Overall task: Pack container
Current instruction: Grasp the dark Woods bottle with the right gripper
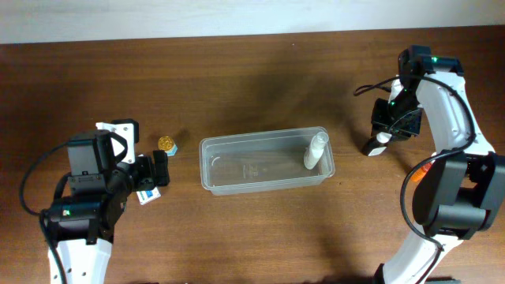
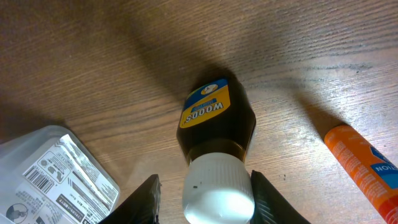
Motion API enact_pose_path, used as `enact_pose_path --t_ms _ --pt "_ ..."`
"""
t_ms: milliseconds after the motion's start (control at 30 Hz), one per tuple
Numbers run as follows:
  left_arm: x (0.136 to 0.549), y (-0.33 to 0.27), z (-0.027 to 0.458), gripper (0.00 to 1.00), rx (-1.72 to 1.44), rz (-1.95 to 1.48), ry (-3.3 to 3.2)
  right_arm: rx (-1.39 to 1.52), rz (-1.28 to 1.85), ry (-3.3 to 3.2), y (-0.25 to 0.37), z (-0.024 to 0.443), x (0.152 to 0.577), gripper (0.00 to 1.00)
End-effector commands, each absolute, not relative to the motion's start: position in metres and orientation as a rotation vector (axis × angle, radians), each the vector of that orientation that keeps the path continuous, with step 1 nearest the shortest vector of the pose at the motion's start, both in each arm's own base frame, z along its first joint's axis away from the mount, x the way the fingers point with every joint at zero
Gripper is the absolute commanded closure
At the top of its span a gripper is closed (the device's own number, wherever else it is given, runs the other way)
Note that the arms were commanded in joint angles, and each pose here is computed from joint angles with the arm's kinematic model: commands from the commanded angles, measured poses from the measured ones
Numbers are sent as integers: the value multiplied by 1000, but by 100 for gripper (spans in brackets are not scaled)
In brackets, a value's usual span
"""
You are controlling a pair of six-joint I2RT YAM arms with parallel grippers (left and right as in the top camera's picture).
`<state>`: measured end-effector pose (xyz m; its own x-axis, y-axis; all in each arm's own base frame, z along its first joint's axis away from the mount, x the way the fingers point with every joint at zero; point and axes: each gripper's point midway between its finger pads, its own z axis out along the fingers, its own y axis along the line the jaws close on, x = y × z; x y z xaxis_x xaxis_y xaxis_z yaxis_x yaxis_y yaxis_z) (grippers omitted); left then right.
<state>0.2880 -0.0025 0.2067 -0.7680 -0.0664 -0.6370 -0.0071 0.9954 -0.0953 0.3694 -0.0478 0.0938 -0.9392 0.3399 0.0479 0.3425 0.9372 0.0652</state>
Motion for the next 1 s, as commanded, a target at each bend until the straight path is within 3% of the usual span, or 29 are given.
enact_pose_path --t_ms 0,967 --pt "290 -4 215 1 -55 -132 2424 -542 -116 -3049 -47 90 369 62" --pt "288 -4 213 1 -55 -132 2435 -557 -67 -3016 -53 77 368 64"
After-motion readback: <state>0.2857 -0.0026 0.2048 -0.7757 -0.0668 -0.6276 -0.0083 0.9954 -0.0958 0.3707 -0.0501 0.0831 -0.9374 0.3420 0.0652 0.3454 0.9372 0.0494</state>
